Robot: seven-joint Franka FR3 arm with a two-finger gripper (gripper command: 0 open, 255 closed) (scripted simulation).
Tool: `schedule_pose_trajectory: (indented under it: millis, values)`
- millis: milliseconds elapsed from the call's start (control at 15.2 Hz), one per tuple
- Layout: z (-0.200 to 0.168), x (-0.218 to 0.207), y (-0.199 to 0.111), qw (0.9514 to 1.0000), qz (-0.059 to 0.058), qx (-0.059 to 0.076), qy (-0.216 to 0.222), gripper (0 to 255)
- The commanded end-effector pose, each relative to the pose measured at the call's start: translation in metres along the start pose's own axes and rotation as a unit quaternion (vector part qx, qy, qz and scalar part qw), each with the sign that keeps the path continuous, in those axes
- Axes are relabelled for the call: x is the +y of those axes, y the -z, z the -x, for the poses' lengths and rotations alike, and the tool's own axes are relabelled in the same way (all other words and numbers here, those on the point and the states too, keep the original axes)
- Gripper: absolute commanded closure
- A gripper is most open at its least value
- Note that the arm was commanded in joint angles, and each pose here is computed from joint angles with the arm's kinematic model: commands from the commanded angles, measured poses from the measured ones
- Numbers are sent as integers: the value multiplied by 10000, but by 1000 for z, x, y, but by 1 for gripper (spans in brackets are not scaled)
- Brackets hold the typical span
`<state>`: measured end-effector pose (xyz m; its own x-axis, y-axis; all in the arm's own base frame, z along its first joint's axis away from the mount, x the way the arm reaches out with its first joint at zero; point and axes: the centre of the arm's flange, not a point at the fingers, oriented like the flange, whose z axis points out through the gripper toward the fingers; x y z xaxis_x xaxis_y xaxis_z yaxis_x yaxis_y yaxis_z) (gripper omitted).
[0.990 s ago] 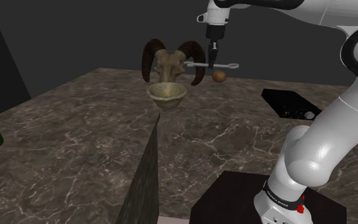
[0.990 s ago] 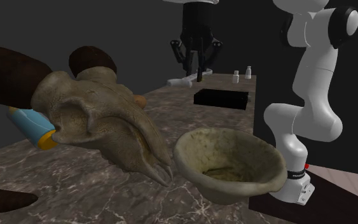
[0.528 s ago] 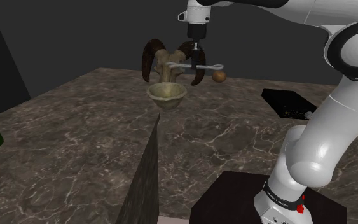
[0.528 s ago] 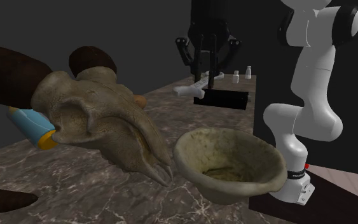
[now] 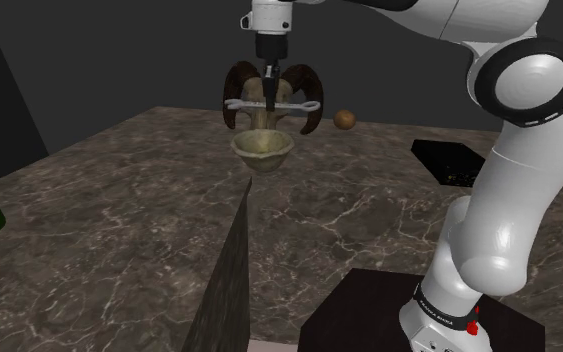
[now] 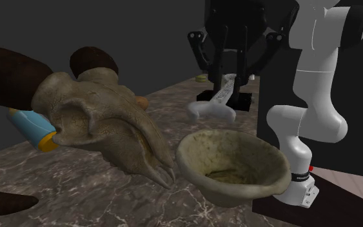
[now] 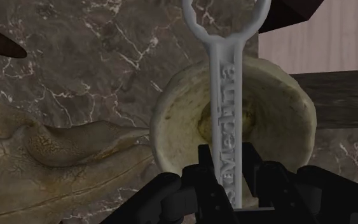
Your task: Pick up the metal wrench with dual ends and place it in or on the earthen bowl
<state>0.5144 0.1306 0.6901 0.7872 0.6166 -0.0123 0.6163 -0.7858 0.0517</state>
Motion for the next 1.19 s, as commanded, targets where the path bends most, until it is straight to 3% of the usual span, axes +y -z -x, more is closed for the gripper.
schedule_pose_trajectory:
  millis: [0,792,1122]
  values:
    - [-9,-6,-5,10000,-1,3,-6,255]
    - [-9,-9,-71,10000,-1,3,-6,255]
    - [-9,-9,-71,10000,-1,3,-6,255]
